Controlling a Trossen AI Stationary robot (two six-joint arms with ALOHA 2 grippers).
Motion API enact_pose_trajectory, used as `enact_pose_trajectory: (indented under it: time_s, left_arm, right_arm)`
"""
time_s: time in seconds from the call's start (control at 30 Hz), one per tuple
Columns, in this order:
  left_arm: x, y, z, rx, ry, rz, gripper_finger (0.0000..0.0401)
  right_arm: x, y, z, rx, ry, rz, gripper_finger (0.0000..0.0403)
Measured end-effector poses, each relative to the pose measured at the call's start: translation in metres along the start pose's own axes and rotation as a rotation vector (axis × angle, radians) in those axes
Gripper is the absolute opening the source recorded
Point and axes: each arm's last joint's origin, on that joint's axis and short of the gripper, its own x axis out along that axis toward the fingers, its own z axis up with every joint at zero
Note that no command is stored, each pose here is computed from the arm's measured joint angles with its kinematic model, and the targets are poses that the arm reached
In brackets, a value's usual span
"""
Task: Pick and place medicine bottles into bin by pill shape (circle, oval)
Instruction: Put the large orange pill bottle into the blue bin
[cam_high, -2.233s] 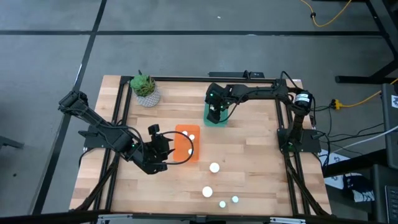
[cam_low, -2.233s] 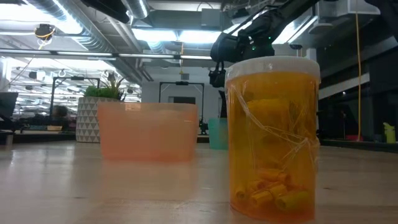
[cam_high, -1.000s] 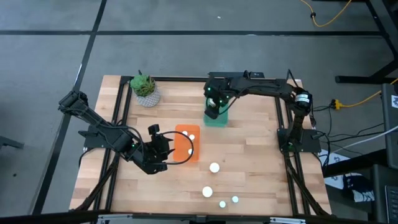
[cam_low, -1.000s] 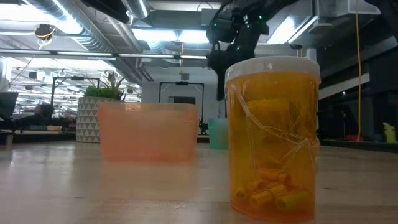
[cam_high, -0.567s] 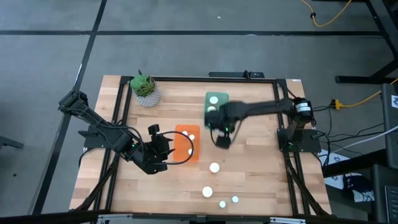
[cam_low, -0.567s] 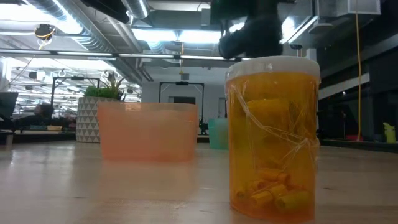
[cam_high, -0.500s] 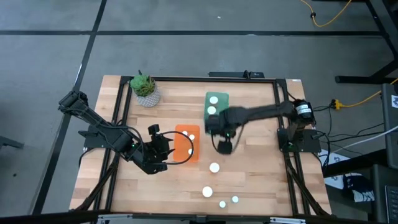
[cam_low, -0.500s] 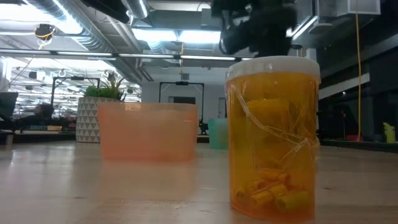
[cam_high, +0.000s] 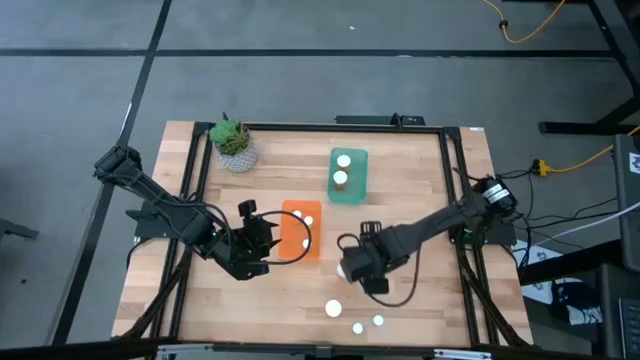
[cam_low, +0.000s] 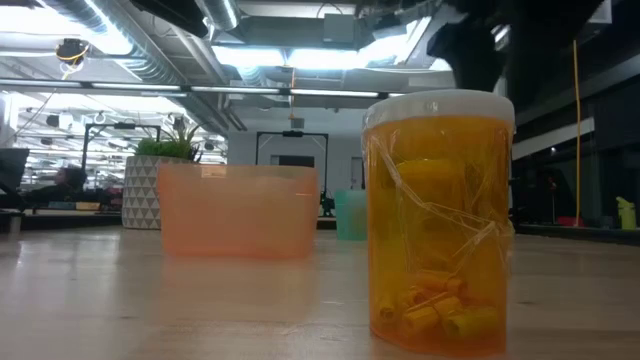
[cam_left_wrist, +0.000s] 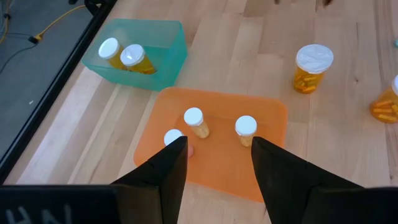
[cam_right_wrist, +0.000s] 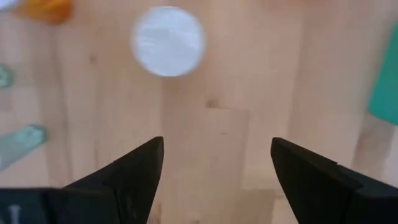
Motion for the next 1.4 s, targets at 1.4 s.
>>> enact_pose_trajectory:
  time_s: [1.4]
  left_arm:
    - [0.0,0.0,0.0,-0.004,-0.001,0.0,0.0171]
  right_arm:
    - [0.064,0.005,0.008,-0.185,-0.326,0.062,0.0297]
